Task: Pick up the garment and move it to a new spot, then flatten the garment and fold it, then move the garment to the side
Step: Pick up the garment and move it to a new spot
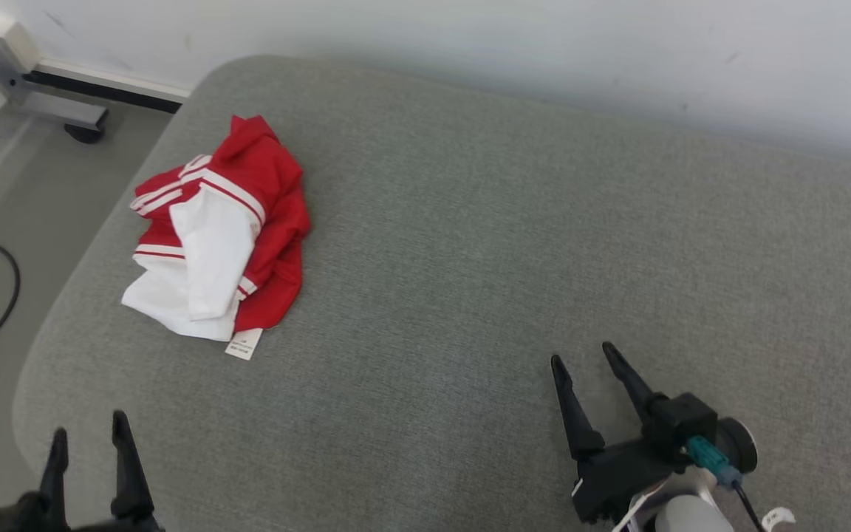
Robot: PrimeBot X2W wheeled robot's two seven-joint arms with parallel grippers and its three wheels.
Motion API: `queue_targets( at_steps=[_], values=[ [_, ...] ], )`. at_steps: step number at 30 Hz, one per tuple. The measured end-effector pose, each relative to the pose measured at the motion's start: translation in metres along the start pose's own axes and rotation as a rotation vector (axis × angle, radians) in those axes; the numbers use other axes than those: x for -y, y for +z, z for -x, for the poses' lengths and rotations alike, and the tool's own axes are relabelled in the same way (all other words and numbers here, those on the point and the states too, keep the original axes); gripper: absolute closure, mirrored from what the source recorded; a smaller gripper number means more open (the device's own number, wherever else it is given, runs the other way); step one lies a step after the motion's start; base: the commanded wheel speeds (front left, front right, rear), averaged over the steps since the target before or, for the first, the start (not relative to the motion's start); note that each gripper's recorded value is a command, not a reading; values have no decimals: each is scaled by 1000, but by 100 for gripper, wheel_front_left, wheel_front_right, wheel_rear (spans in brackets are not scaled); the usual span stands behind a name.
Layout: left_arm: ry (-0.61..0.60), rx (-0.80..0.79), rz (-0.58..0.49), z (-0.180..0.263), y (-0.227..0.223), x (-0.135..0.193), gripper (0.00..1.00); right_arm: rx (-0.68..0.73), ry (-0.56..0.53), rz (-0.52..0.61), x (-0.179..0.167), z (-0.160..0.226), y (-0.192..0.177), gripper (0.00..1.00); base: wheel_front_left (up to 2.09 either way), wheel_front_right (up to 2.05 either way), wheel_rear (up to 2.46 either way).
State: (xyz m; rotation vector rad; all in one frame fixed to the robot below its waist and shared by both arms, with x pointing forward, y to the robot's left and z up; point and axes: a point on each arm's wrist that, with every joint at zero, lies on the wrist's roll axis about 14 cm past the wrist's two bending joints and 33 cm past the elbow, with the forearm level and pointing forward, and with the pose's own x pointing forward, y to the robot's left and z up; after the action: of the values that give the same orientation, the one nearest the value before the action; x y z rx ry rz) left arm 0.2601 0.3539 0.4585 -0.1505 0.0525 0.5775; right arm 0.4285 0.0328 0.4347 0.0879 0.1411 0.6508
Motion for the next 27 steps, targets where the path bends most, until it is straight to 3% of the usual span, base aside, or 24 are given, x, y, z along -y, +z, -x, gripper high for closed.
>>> queue_targets(
  at_steps=[10,14,23,27],
  values=[
    [-73,95,-68,-77,37,28,0,43,-96,25,50,-10,6,0,0,0,0],
    [-147,91,-68,-114,38,56,0,83,-138,35,72,-14,14,0,0,0,0],
    [-273,-72,-108,-184,5,101,0,80,-202,48,109,-13,0,0,0,0,0],
    [-259,-218,-112,-203,-26,101,0,73,-223,50,121,-12,-8,0,0,0,0]
  ],
)
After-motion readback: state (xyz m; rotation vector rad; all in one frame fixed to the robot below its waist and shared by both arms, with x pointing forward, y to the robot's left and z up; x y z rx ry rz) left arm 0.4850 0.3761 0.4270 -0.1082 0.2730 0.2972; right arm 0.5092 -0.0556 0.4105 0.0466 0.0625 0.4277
